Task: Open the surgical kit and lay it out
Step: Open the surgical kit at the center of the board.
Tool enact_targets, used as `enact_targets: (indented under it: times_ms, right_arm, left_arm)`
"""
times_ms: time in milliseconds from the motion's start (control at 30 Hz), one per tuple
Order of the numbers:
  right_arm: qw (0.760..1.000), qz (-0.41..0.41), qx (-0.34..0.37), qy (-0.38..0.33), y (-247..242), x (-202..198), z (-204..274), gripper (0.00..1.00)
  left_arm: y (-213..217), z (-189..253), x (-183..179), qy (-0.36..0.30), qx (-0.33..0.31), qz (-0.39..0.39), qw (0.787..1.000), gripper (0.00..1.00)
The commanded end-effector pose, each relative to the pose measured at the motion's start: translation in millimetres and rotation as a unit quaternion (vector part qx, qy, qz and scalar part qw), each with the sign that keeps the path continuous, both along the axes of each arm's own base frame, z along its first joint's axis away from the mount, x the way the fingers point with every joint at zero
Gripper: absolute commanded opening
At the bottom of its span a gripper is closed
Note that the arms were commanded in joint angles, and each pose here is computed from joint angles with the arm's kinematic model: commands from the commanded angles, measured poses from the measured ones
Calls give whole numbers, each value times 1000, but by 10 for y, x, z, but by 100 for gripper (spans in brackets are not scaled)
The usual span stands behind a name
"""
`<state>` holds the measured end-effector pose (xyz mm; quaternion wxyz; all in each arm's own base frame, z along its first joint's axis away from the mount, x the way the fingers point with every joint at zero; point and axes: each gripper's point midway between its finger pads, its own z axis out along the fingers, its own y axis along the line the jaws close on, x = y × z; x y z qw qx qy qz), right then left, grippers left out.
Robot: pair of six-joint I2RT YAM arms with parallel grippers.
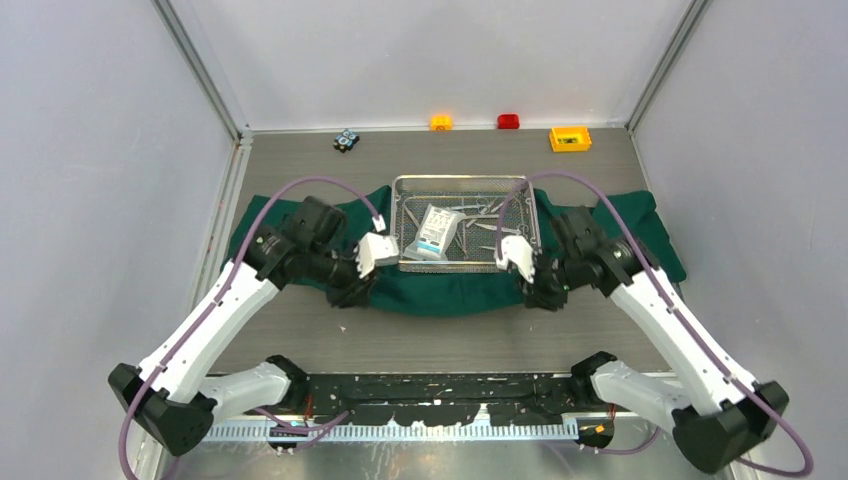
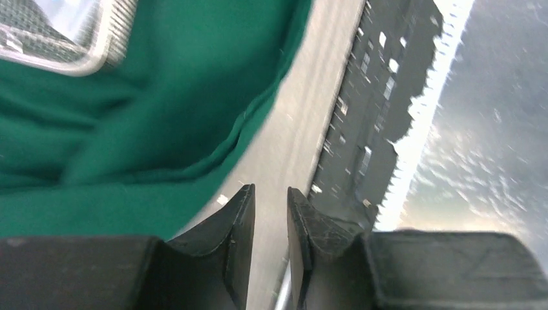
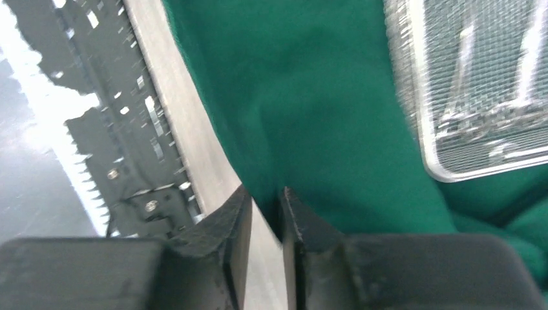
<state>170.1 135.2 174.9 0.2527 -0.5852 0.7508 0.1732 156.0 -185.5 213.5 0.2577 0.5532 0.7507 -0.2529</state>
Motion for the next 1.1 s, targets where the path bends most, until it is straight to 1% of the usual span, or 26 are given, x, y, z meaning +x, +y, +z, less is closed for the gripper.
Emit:
enact_targets:
  times_ms: [0, 33, 67, 133, 200, 233, 300, 367, 400, 467, 500, 600, 700, 800, 900, 1067]
  right_arm:
    - [995, -25, -7, 96, -170, -590, -263, 32]
    - [995, -23, -9, 97, -197, -636, -296, 36]
    - [996, -27, -11, 85, -225, -634, -313, 42]
    - [997, -46, -17, 56, -278, -564, -301, 62]
    - [997, -60, -15, 34, -285, -471, -222, 70]
    - [997, -69, -13, 20, -277, -399, -166, 72]
    - [995, -94, -7, -13, -263, -220, -54, 74]
    - [990, -130, 3, -51, -236, 34, 39, 74]
    - [987, -149, 6, -66, -222, 163, 68, 74]
    - [979, -183, 10, -85, -187, 414, 106, 74]
    - [976, -199, 6, -86, -174, 524, 96, 74]
    - [970, -229, 14, -80, -96, 736, 80, 73]
    - [968, -239, 19, -74, -48, 851, 52, 72]
    - [967, -244, 16, -67, -51, 900, -10, 72]
    - [968, -245, 14, -61, -60, 896, -74, 71]
    - [968, -247, 9, -54, -91, 871, -171, 71]
  left_arm:
    - [299, -148, -523, 80, 49, -36, 995, 33]
    - [308, -120, -548, 77, 46, -40, 995, 40]
    - [314, -108, -558, 71, 43, -42, 996, 45]
    - [347, -116, -505, 49, 47, -31, 997, 53]
    - [374, -155, -368, 21, 57, -7, 998, 60]
    - [390, -176, -230, -1, 66, 18, 998, 65]
    - [456, -236, 137, -53, 96, 83, 990, 73]
    - [550, -256, 627, -112, 126, 166, 972, 81]
    - [629, -291, 846, -124, 140, 208, 960, 84]
    - [818, -337, 1240, -112, 147, 294, 938, 86]
    - [935, -452, 1433, -81, 151, 344, 923, 86]
    - [1353, -607, 1890, -26, 154, 449, 880, 85]
    - [1519, -762, 2226, 4, 156, 493, 856, 85]
    - [1545, -904, 2503, 19, 160, 514, 842, 86]
    - [1573, -1107, 2706, 32, 176, 528, 830, 86]
    - [1549, -1322, 2895, 54, 174, 543, 820, 86]
